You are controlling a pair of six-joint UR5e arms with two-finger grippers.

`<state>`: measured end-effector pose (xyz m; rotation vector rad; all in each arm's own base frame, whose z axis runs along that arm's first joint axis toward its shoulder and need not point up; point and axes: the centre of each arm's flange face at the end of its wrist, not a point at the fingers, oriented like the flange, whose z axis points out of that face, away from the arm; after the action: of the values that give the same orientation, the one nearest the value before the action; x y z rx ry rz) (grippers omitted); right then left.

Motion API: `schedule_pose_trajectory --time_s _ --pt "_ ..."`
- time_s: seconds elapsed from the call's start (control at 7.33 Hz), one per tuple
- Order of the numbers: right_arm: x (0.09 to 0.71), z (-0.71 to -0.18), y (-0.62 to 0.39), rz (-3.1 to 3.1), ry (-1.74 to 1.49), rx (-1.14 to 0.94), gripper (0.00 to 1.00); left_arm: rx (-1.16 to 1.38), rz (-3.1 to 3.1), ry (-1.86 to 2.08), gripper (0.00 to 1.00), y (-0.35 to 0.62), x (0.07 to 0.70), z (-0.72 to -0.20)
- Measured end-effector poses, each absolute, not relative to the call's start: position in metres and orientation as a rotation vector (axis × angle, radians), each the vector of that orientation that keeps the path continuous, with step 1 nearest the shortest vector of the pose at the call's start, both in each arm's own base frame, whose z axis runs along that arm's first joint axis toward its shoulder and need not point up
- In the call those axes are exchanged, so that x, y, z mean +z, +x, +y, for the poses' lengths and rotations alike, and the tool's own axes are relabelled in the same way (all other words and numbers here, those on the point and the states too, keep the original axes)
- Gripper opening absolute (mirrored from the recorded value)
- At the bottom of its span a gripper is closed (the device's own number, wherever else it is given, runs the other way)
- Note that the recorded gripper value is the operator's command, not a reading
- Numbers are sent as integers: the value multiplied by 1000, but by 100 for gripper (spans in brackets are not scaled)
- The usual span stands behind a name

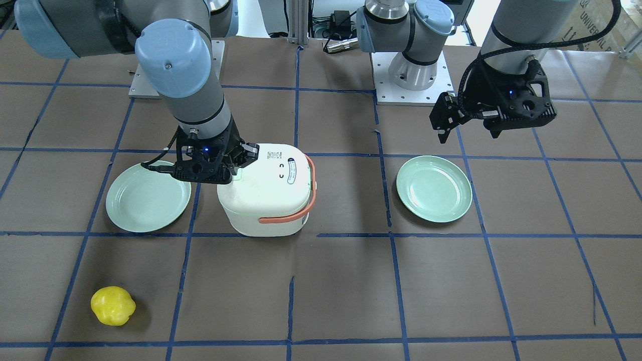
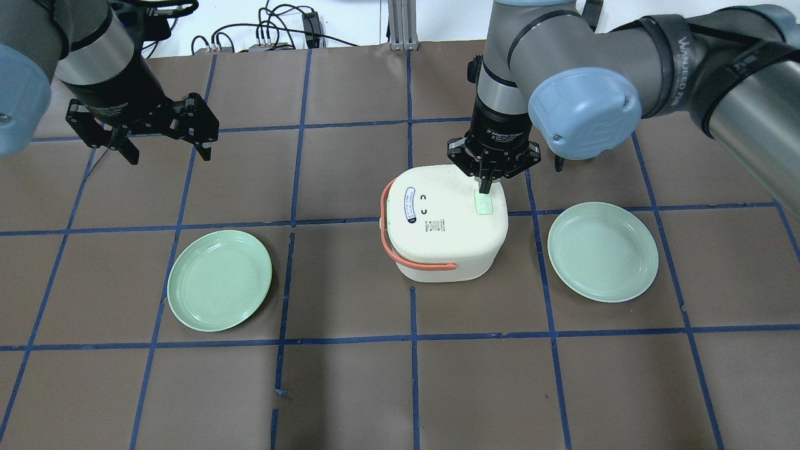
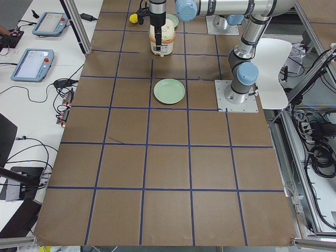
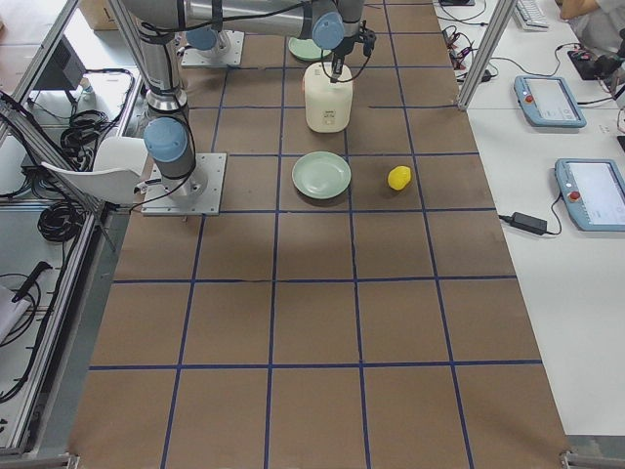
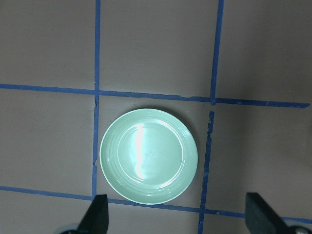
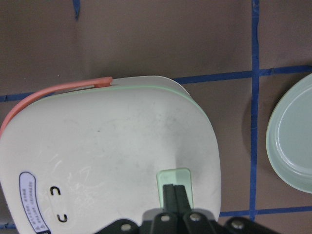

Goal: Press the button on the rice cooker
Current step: 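Press down on the green button with the right gripper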

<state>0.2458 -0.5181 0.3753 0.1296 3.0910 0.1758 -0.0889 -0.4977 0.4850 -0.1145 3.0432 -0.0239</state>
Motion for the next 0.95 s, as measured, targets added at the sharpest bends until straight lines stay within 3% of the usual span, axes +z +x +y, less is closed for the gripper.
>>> schedule_pose_trajectory --time_s 0.95 --pt "361 -516 245 3092 134 178 8 -27 3043 -115 100 -89 485 -498"
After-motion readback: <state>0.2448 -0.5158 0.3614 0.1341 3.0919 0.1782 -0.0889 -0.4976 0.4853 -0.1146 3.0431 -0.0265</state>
